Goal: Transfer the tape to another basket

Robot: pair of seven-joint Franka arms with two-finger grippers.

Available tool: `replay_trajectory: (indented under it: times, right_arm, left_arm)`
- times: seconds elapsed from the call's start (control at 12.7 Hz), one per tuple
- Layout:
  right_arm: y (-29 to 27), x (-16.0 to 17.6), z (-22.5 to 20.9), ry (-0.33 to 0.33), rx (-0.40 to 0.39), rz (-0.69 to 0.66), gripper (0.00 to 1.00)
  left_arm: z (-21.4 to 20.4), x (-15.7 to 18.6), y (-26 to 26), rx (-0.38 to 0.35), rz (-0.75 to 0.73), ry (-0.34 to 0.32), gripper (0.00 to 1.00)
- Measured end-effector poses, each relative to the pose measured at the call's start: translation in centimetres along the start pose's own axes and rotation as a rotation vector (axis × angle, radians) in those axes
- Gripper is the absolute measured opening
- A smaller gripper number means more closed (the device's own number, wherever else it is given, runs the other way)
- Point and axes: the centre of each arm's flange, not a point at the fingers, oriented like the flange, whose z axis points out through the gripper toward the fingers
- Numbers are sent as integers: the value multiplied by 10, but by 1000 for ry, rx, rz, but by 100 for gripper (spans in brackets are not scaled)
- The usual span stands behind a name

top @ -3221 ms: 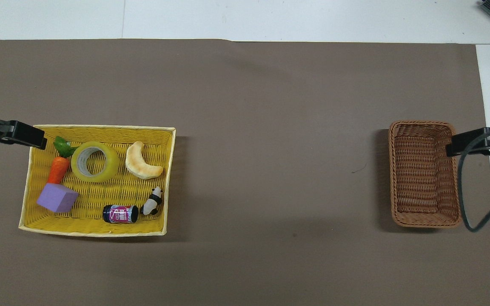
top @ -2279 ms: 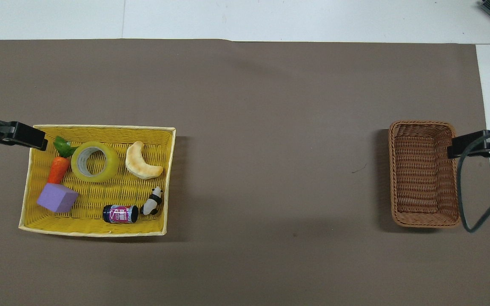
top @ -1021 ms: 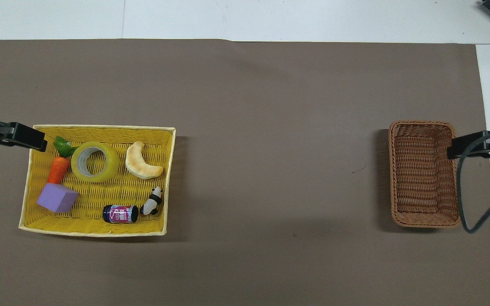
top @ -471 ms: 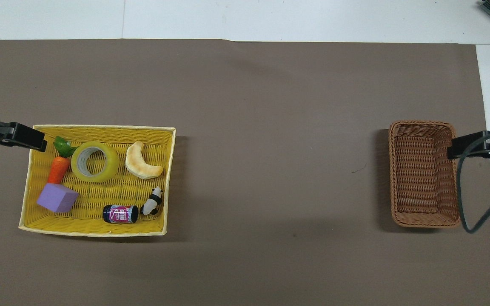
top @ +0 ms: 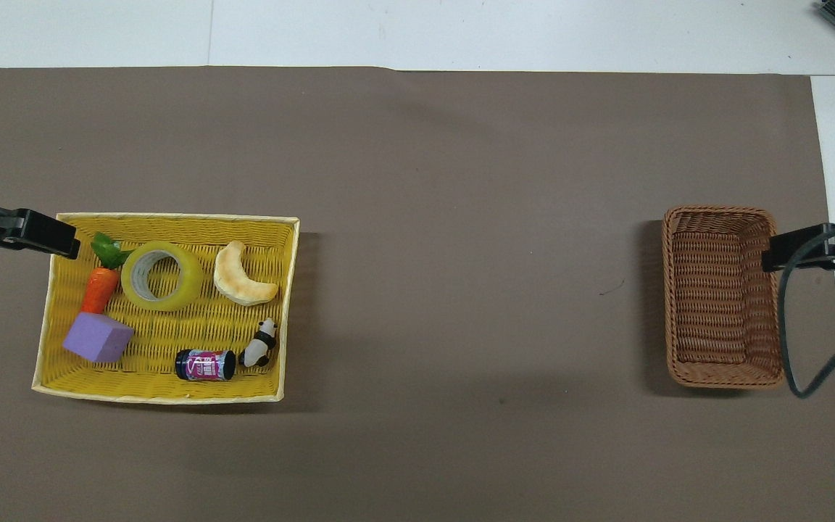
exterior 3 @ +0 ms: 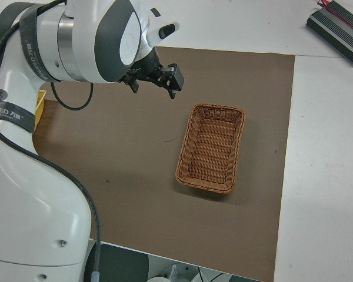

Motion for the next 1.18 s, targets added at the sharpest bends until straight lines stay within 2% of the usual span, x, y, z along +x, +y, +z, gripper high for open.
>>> replay_trajectory:
  times: [0.39, 0.71, 1.18]
  right_arm:
    - [0, 0, 0, 0, 0, 0, 100]
    - [0, 0, 0, 0, 0, 0, 100]
    - [0, -1, 0, 0, 0, 0, 100]
  left_arm:
    - [3, -1, -6, -1, -11, -7, 100]
    - [13, -5, -32, -7, -58, -27, 100]
    - [67, -2, -60, -7, -114, -13, 100]
